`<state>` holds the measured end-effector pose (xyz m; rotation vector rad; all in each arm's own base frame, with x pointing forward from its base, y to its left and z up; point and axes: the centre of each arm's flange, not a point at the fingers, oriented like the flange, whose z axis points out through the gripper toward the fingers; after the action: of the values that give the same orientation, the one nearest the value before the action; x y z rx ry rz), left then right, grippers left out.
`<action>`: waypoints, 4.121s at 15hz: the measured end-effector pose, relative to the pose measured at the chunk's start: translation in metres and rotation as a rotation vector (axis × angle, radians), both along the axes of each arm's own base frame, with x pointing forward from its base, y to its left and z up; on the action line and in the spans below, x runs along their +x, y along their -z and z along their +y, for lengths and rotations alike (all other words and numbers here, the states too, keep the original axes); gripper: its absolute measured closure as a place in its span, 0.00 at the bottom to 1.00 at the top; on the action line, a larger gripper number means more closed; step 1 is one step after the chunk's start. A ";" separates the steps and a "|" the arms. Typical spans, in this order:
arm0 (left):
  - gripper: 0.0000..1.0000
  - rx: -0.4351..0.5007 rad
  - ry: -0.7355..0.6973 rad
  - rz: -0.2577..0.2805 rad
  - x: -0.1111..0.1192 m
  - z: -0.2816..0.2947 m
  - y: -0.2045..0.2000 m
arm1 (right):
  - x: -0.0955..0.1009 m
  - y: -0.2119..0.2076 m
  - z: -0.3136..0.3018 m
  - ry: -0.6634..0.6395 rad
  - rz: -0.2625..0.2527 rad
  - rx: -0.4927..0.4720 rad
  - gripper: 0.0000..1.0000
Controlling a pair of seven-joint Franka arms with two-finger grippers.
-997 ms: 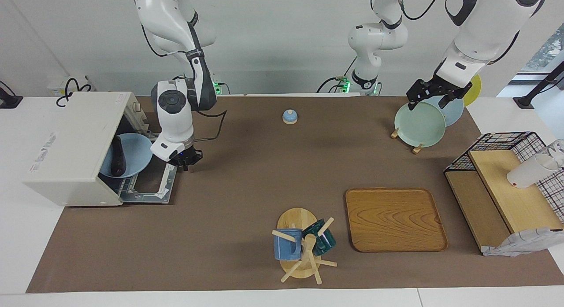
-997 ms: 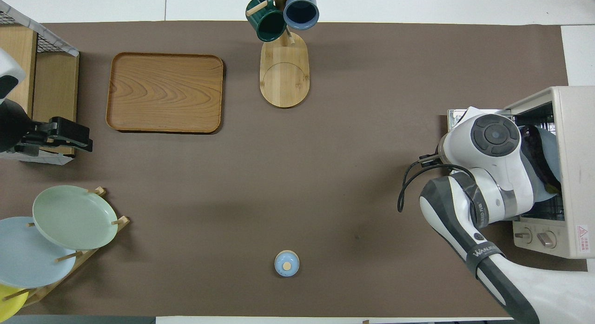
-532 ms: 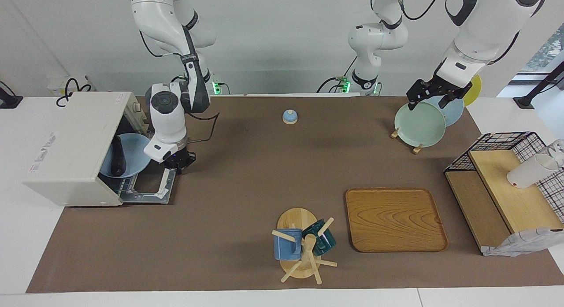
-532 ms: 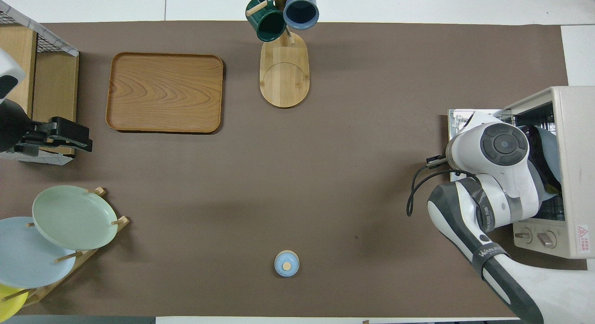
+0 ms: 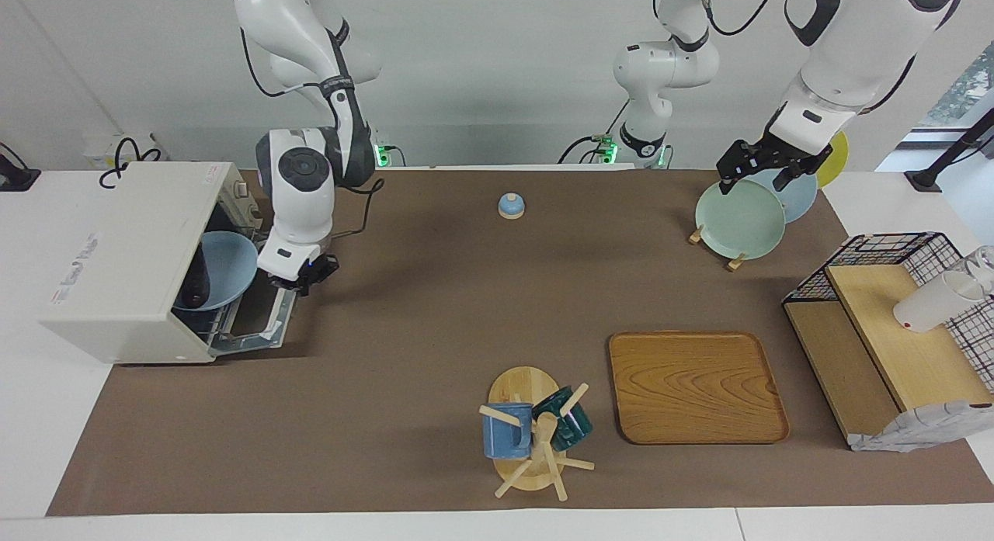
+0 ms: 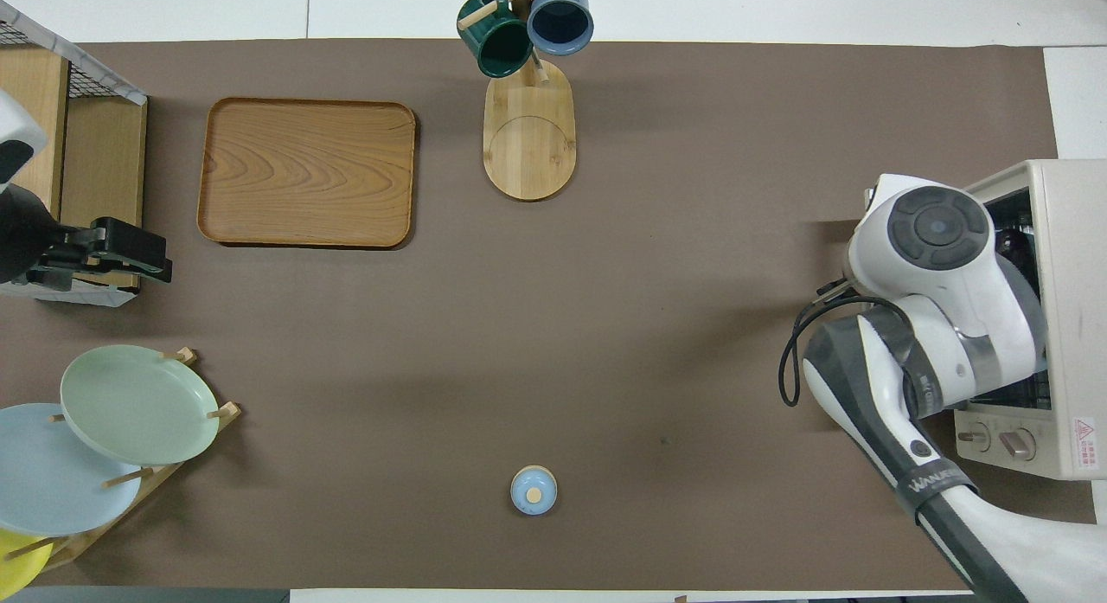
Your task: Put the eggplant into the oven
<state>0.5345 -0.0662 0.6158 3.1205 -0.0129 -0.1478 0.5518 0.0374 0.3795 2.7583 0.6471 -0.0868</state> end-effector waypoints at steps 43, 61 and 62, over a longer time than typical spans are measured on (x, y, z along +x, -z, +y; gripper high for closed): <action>0.00 0.000 0.000 0.000 0.000 0.000 0.000 | -0.011 -0.233 -0.068 0.343 0.035 0.274 0.00; 0.00 0.000 0.000 0.000 0.000 0.000 0.000 | -0.001 -0.248 -0.084 0.505 -0.003 0.269 0.00; 0.00 0.000 0.000 0.000 0.000 0.000 0.000 | -0.001 -0.248 -0.084 0.506 -0.003 0.269 0.00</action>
<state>0.5345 -0.0662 0.6158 3.1204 -0.0128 -0.1478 0.5509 -0.0465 0.6273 3.1149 -0.0609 -0.1125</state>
